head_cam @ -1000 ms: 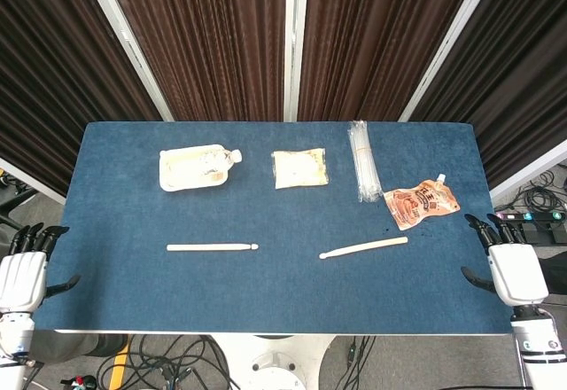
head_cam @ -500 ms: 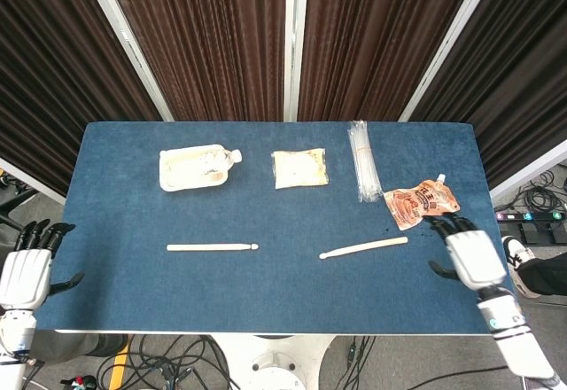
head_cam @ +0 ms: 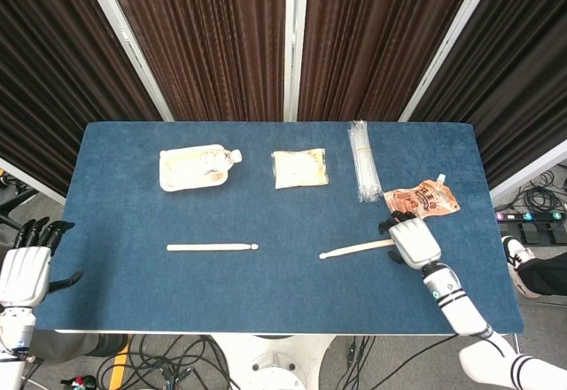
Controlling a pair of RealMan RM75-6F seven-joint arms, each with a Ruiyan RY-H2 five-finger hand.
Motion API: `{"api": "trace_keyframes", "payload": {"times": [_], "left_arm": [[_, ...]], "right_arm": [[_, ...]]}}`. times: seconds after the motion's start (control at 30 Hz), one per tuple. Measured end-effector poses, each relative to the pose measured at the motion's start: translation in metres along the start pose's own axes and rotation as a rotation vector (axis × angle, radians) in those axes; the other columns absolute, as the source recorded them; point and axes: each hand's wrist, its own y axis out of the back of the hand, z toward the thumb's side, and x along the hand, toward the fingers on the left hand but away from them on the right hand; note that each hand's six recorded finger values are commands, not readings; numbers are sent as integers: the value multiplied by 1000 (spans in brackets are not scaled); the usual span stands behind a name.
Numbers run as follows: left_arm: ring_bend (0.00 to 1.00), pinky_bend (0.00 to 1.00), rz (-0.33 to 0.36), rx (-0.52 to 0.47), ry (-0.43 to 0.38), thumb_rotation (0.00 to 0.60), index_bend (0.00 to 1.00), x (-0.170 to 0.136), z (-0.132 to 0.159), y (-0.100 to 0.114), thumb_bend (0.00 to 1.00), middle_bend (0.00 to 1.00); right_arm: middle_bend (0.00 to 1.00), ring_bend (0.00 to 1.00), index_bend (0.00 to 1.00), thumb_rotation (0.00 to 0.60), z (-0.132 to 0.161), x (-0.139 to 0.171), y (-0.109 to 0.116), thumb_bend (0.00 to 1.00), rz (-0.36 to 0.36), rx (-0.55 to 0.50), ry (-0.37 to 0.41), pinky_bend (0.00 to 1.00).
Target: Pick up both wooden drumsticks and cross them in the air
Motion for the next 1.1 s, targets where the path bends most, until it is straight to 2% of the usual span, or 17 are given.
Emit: {"api": "trace_keyframes", "payload": {"times": [0.43,0.8,0.93,1.1], "left_arm": [[88,95,1,0,7,600,214,3,-2,0,111,184],[88,94,4,-2,15,600,214,2,-7,1,111,184],[88,95,2,-5,12,600,214,2,-7,0,111,184],[88,98,-22,-5,-28,600,218,14,3,-6,111,184]], "right_arm": [[514,298,499,600,1,-22,-31,199,36,50,-8,357],[544,327,535,600,2,-25,-35,240,45,43,-7,369],[571,360,573,600,2,-26,-37,321,52,42,-6,386],[609,412,623,600,0,-27,-34,598,52,17,-11,433]]}}
